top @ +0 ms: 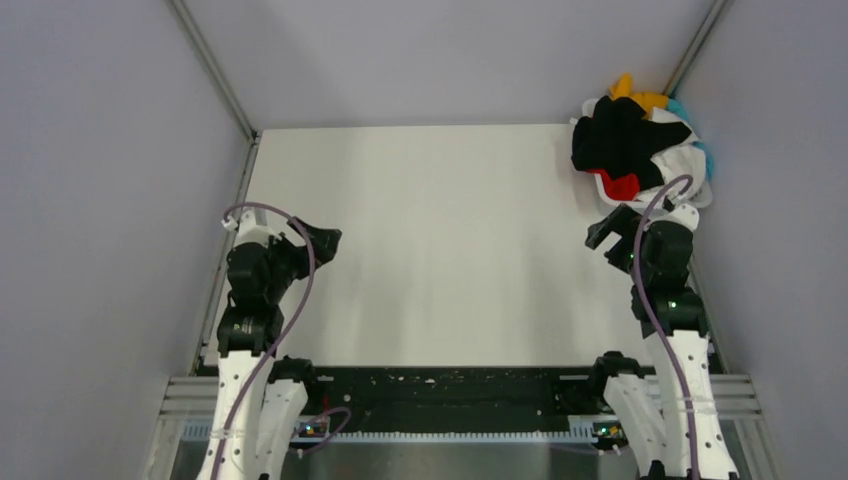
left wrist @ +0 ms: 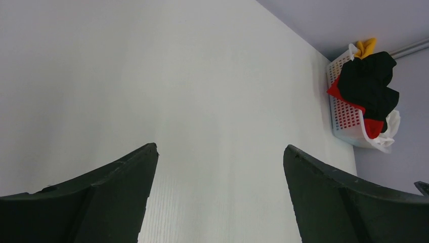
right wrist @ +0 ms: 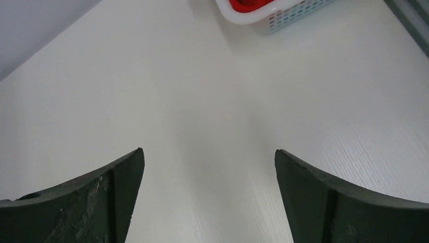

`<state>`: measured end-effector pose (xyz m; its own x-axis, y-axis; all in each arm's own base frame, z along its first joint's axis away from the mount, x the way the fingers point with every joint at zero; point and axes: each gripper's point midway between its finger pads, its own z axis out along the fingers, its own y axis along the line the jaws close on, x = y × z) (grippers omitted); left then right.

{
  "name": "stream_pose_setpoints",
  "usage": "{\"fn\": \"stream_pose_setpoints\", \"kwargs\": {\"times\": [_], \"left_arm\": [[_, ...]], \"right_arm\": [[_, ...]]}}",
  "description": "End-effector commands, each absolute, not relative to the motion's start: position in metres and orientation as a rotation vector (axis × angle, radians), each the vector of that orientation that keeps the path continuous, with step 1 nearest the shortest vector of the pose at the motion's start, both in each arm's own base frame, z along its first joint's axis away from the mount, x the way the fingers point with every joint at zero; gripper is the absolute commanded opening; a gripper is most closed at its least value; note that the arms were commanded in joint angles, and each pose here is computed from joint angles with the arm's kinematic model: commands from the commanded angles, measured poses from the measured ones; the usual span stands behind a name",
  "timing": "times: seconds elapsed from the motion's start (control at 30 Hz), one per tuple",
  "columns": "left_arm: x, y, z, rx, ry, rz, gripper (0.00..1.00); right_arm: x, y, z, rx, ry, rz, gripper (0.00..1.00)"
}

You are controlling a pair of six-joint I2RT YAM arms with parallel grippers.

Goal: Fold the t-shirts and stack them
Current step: Grab crumpled tshirt from bin with the right arm

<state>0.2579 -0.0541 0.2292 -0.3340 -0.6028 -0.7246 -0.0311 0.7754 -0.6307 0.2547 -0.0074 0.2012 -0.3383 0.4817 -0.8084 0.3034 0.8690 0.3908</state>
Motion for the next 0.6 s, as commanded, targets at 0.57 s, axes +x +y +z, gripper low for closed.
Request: {"fn": "stream_pose_setpoints", "kwargs": {"times": [0.57], "left_arm": [[0.295, -0.058, 0.215, -0.403, 1.771, -0.655, 0.99]], "right_arm": [[0.482, -0.055, 0.305, 0.466, 1.817, -0.031, 0.99]]}}
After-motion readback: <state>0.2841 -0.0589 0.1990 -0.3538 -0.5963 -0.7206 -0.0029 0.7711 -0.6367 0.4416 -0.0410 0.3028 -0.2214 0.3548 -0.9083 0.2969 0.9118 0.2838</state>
